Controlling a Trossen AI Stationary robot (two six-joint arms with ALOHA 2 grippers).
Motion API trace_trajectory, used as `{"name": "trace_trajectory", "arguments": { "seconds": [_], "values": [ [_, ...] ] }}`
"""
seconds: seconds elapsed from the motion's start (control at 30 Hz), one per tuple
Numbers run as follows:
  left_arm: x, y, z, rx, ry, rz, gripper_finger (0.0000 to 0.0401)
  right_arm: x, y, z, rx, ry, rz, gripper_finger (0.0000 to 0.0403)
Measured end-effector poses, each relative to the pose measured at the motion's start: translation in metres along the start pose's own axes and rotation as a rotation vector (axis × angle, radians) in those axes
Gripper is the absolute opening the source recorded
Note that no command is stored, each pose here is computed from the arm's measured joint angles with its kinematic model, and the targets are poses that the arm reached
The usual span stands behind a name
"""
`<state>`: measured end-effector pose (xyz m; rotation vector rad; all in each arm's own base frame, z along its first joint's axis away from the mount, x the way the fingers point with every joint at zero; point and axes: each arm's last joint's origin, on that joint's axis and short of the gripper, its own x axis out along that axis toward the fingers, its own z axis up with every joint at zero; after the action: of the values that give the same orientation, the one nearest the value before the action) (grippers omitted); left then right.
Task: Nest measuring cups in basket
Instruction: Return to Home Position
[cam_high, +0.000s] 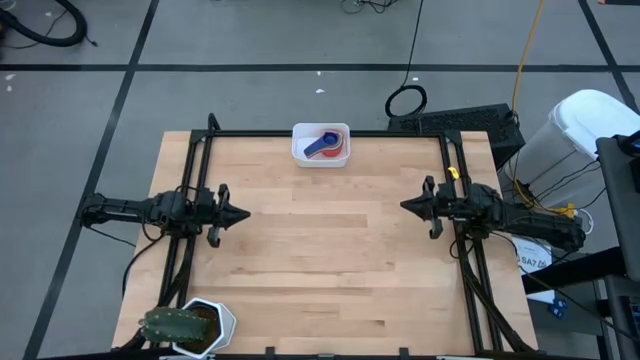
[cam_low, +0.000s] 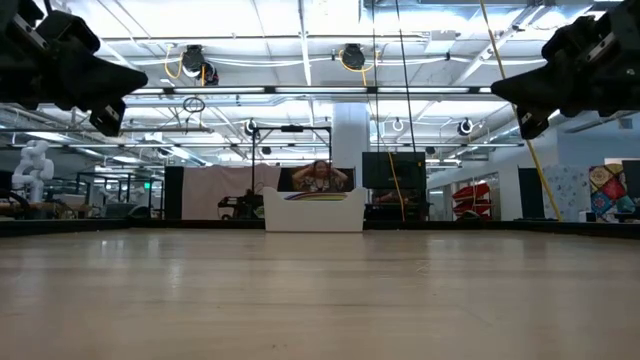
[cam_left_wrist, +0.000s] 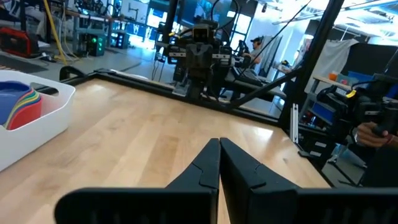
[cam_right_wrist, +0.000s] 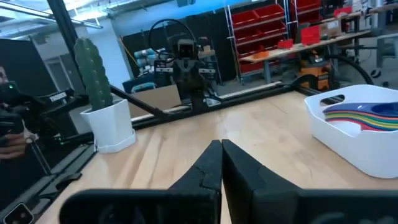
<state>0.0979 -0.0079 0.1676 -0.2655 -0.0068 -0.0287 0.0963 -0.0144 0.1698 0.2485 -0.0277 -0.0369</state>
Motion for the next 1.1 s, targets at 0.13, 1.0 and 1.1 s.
{"name": "trace_trajectory", "arguments": {
  "seconds": [0.13,1.0,1.1],
  "values": [
    [0.0,0.0,0.0,0.002,0.0,0.0,0.001,0.0001,0.0009,-0.0003,0.017,0.004,0.012,0.0],
    [0.0001,0.0001,0.0014,0.104,-0.02,0.012,0.001,0.0009,0.0096,-0.0037,0.016,0.016,0.012,0.0],
    [0.0001,0.0,0.0021,0.103,-0.029,0.013,0.001,0.0009,0.0096,-0.0037,0.043,0.015,0.011,0.0]
  ]
}}
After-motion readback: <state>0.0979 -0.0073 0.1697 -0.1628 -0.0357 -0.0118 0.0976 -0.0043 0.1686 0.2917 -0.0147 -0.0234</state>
